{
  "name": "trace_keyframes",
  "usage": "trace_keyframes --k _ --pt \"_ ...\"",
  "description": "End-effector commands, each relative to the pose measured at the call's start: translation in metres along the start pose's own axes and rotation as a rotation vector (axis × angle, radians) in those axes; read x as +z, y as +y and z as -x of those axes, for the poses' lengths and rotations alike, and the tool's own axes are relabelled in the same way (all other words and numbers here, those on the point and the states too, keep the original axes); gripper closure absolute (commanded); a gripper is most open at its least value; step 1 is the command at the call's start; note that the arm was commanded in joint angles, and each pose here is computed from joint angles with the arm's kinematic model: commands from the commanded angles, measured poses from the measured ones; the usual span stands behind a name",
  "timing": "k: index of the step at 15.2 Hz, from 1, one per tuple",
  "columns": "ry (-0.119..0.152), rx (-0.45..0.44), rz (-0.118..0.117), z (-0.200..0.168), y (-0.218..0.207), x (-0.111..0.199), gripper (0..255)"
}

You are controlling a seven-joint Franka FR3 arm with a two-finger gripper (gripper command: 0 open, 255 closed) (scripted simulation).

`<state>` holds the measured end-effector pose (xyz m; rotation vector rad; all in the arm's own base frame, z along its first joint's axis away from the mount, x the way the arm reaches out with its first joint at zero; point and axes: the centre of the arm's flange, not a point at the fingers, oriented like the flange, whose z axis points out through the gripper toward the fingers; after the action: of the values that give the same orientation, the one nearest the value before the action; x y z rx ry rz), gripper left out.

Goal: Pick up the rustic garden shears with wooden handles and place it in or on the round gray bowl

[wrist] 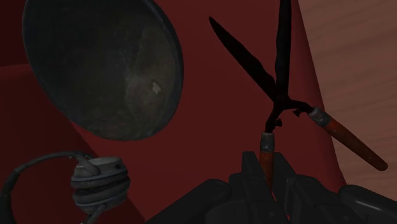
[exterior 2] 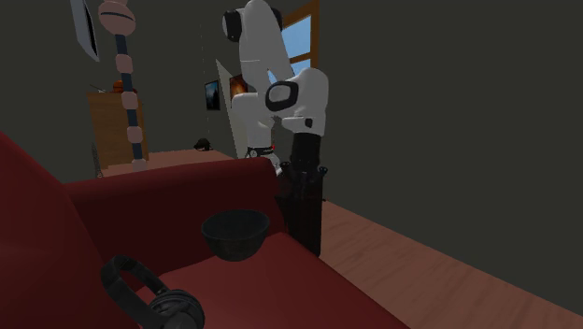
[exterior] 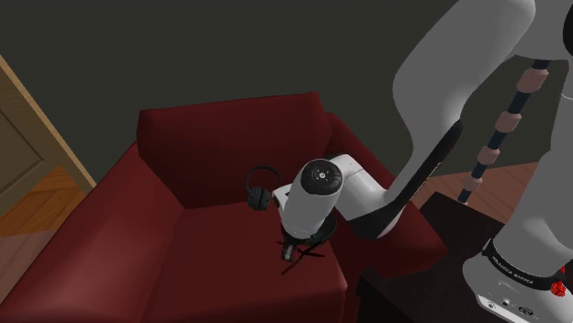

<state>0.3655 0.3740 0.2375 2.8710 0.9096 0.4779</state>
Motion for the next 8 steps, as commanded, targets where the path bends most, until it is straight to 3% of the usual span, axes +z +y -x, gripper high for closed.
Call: trace_keyframes --k 1,8 --pt "-0.001 0.0 0.0 -0.002 0.002 -0.008 255" --pt "-0.001 0.0 0.0 0.002 0.093 0.006 255"
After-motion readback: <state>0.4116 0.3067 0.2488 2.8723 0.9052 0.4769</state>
